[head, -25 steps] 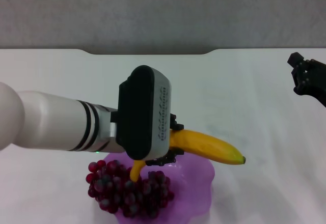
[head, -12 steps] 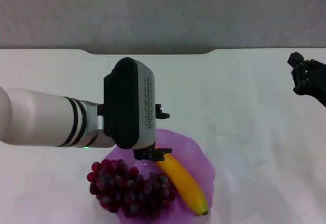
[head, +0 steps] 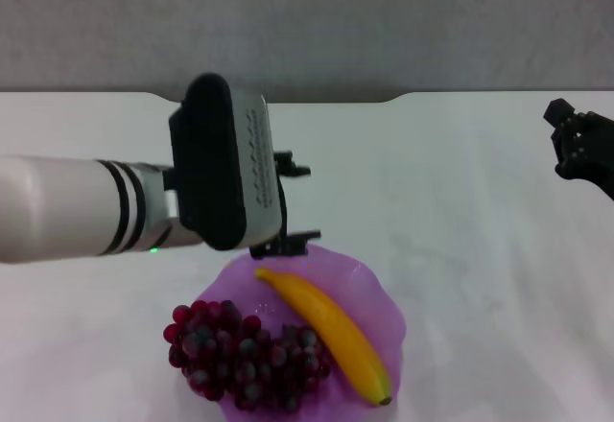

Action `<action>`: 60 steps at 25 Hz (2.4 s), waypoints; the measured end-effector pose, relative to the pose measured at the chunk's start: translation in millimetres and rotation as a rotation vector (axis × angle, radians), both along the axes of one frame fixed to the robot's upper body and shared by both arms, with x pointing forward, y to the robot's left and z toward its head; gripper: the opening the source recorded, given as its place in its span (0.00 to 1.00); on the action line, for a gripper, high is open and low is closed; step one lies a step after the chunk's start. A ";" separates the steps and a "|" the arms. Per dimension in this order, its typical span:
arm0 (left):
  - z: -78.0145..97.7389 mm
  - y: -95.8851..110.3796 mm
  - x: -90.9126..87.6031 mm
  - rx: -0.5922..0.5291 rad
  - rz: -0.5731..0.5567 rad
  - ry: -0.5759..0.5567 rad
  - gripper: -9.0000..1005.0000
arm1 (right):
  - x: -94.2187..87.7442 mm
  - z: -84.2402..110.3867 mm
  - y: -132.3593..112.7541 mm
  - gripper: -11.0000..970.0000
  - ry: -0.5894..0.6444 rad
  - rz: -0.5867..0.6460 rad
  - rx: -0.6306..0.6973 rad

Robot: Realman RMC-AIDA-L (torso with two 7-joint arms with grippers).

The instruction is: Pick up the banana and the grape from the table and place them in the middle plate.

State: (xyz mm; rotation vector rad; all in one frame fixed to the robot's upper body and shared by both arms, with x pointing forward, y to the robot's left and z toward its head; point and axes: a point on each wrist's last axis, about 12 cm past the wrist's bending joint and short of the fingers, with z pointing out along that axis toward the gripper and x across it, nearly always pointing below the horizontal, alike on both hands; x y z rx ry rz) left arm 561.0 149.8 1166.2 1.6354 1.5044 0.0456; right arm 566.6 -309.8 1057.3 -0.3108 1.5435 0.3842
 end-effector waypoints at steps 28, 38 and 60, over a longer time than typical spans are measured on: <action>48.2 102.2 19.5 -0.680 0.307 -0.202 0.11 | -1.4 -0.9 -3.5 0.02 0.002 -0.017 0.009; 20.7 182.3 14.8 -0.950 0.509 -0.275 0.09 | -9.1 -0.6 -20.5 0.02 -0.065 -0.133 -0.024; -74.2 253.3 -27.0 -1.211 0.830 -0.388 0.08 | -88.7 -9.8 -112.5 0.02 -0.256 -0.835 0.028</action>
